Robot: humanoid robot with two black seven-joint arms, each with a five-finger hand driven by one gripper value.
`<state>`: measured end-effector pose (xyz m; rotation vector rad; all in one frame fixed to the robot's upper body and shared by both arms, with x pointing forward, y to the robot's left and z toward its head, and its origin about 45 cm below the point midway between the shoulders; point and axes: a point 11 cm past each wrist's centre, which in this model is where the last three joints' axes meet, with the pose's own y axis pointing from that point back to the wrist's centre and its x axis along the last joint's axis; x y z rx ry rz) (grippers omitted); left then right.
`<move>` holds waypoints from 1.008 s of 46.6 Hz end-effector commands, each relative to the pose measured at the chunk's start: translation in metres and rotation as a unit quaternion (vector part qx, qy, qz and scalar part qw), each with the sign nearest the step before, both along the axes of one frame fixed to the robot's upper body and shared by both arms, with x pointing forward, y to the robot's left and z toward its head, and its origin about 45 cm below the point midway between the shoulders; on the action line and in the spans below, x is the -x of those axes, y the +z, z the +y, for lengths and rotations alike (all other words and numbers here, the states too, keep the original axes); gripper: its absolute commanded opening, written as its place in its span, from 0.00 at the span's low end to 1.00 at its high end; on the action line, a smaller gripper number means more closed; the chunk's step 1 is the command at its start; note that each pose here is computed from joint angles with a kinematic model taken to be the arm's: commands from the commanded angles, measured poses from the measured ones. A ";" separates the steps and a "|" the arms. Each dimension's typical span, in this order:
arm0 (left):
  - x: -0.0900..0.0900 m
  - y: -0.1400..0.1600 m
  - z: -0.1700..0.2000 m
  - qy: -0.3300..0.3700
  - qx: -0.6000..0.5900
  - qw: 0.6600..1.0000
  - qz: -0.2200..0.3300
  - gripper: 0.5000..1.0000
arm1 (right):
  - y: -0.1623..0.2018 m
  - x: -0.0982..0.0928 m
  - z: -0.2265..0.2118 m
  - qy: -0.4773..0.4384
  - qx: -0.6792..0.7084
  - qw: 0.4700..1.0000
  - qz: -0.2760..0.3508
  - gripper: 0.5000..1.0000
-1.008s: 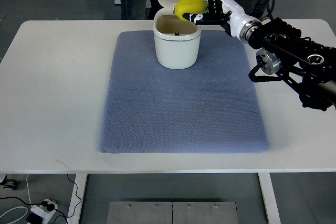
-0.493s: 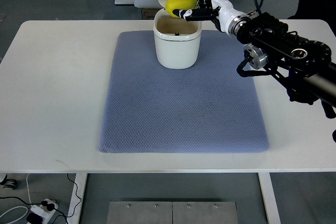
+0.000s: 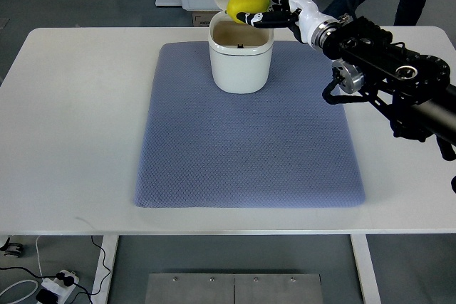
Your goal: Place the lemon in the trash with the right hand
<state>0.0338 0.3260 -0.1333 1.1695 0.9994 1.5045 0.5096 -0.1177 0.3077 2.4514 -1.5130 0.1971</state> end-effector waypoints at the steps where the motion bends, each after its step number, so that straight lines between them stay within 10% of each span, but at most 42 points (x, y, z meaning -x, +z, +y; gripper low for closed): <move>1: 0.000 0.000 0.000 0.000 0.000 1.000 0.000 1.00 | 0.000 0.000 0.000 0.000 -0.001 1.000 0.000 0.61; 25: 0.000 0.000 0.000 0.000 0.000 1.000 0.000 1.00 | 0.000 0.000 -0.001 -0.002 -0.008 1.000 0.003 0.96; 47: 0.000 0.000 0.000 0.000 0.000 1.000 0.000 1.00 | 0.013 0.001 -0.037 -0.001 -0.015 1.000 0.003 0.99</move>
